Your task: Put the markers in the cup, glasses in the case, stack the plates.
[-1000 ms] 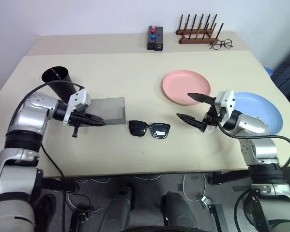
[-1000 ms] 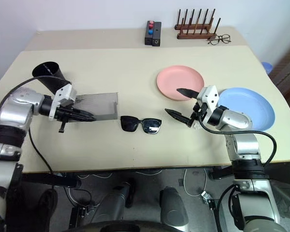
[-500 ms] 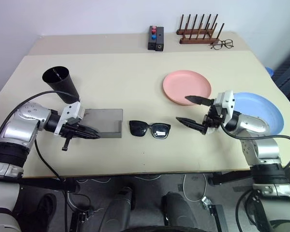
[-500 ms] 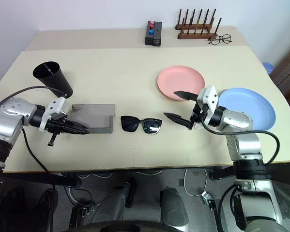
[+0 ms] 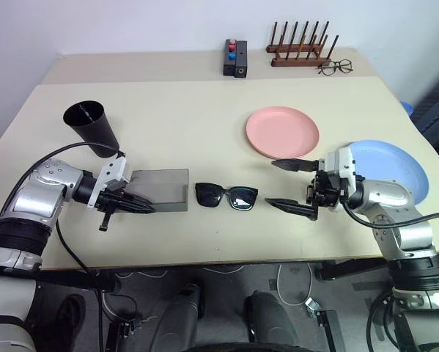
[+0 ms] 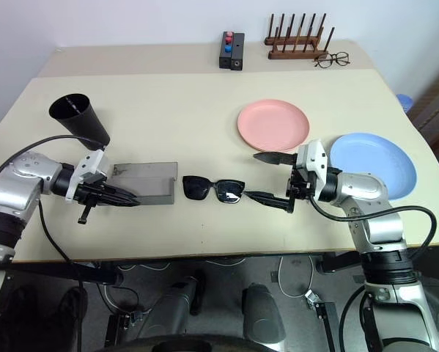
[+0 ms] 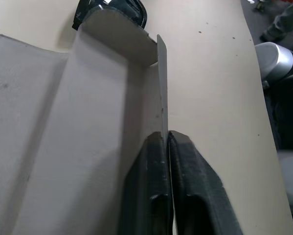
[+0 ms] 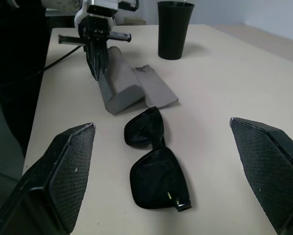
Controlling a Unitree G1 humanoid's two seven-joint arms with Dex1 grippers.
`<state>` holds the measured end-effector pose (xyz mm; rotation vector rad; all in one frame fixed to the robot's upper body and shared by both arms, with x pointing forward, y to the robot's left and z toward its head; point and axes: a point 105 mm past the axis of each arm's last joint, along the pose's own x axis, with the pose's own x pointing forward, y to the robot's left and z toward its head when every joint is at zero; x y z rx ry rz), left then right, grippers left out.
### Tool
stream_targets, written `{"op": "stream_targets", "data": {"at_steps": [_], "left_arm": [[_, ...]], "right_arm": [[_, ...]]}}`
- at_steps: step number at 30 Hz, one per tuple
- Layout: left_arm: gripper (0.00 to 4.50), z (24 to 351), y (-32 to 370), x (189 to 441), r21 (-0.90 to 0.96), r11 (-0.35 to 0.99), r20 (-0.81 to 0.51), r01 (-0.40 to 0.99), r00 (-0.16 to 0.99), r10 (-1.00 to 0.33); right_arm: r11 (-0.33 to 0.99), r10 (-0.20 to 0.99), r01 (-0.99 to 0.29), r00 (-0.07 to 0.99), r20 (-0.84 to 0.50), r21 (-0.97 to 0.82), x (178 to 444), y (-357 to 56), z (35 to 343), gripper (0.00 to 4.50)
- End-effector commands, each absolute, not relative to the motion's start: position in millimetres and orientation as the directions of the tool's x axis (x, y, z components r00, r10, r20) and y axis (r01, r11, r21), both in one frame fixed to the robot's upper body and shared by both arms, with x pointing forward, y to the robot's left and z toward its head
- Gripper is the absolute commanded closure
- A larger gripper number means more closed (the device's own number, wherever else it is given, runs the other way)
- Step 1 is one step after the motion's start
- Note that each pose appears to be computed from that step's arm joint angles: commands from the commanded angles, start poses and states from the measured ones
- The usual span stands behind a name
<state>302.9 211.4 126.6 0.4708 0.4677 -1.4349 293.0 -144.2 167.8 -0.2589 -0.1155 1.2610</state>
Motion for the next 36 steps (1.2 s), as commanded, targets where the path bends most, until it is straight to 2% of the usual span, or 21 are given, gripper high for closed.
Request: {"op": "stream_targets", "data": {"at_steps": [1,6,11,14,19,22,26,36], "left_arm": [[2.57,136,212,300,0.058,0.048,-0.564,0.997,0.073,-0.822],[0.08,143,209,305,0.093,0.041,-0.547,0.995,0.085,-0.833],[0.03,183,154,332,0.177,-0.004,-0.396,0.984,0.067,-0.916],[0.03,189,116,344,0.191,-0.052,-0.383,0.98,0.026,-0.923],[0.03,175,82,360,0.171,-0.094,-0.444,0.981,-0.008,-0.896],[0.03,162,74,362,0.153,-0.145,-0.508,0.978,-0.048,-0.86],[0.03,160,59,366,0.174,-0.193,-0.525,0.966,-0.074,-0.848],[0.03,129,48,368,0.172,-0.234,-0.618,0.957,-0.081,-0.782]], "right_arm": [[0.267,0.954,-0.915,0.294,-0.05,-0.302,291,-144,176,0.0],[0.275,0.952,-0.912,0.303,-0.049,-0.303,295,-145,177,0.0],[0.323,0.935,-0.893,0.353,-0.044,-0.314,305,-156,180,0.0],[0.343,0.924,-0.884,0.378,-0.053,-0.319,311,-166,182,0.0],[0.347,0.92,-0.88,0.387,-0.064,-0.324,310,-171,182,0.0],[0.36,0.915,-0.874,0.399,-0.059,-0.327,308,-171,181,0.0],[0.376,0.908,-0.865,0.415,-0.053,-0.331,305,-171,180,0.0],[0.417,0.889,-0.843,0.456,-0.04,-0.339,303,-171,179,0.0]]}}
